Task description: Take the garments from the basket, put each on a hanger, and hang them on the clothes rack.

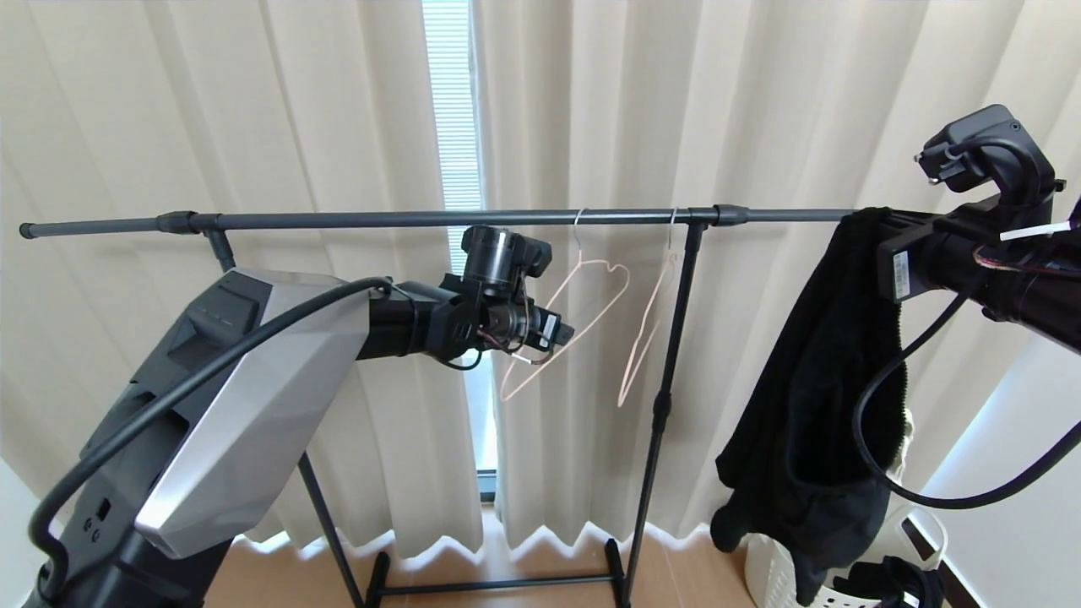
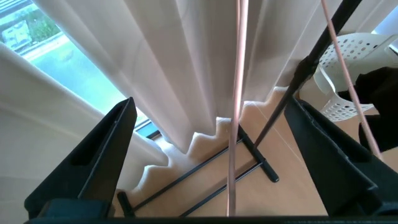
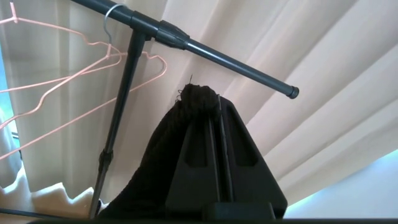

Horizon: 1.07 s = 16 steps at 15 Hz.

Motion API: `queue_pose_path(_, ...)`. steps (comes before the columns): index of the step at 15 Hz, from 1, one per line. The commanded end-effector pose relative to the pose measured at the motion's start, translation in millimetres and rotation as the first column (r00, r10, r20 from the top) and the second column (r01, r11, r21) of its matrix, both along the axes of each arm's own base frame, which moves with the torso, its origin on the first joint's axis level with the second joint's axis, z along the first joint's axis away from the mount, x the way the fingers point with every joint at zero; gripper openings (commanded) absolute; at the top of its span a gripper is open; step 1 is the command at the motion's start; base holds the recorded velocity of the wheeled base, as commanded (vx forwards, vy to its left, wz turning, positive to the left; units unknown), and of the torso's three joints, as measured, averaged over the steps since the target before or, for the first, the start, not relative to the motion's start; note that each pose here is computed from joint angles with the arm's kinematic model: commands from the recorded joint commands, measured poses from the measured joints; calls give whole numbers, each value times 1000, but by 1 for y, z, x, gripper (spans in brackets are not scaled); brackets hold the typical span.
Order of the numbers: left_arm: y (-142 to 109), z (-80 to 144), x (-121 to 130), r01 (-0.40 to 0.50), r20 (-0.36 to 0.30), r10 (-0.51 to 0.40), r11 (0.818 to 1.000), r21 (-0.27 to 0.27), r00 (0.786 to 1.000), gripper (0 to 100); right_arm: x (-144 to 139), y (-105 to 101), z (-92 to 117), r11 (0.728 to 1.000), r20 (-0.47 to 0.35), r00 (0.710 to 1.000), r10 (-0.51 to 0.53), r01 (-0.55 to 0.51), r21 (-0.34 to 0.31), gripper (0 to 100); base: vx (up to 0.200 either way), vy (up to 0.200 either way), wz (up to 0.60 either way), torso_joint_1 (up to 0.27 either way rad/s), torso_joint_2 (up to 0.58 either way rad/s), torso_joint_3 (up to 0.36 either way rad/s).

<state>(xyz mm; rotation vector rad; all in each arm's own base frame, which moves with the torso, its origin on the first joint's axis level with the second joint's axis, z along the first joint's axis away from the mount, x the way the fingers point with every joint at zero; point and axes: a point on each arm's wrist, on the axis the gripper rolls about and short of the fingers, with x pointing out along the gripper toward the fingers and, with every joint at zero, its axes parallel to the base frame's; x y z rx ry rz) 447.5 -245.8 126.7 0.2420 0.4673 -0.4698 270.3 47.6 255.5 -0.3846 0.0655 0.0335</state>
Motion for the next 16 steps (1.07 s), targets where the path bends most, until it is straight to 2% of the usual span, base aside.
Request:
queue_pose_path(1, -1, -10, 3, -3, -15, 4, 1000, 11, 1000, 100, 1, 0, -1, 1000, -2, 1000, 1, -1, -1, 0, 0, 0, 0, 0, 0, 0)
queue_pose_path(3, -1, -15, 4, -11, -23, 12, 1000, 19, 1000, 100, 1, 0, -1, 1000, -2, 1000, 1, -1, -1, 0, 0, 0, 0, 0, 0, 0)
queue_pose_path(4, 0, -15, 3, -11, -35, 12, 1000, 26, 999, 0, 1, 0, -1, 1000, -2, 1000, 1, -1, -1, 0, 0, 0, 0, 0, 0, 0)
queue_pose_path(7, -1, -16, 4, -17, -46, 18, 1000, 24, 999, 0, 1, 0, -1, 1000, -2, 1000, 1, -1, -1, 0, 0, 0, 0, 0, 0, 0)
queue_pose_path(13, -1, -11, 4, -38, -27, 39, 999, 26, 999, 0, 0, 0, -1, 1000, -2, 1000, 1, -1, -1, 0, 0, 0, 0, 0, 0, 0)
queue_pose_path(16, 2, 12, -2, -58, 10, 57, 998, 16, 998, 0, 0, 0, -1, 1000, -4, 1000, 1, -1, -1, 0, 0, 0, 0, 0, 0, 0)
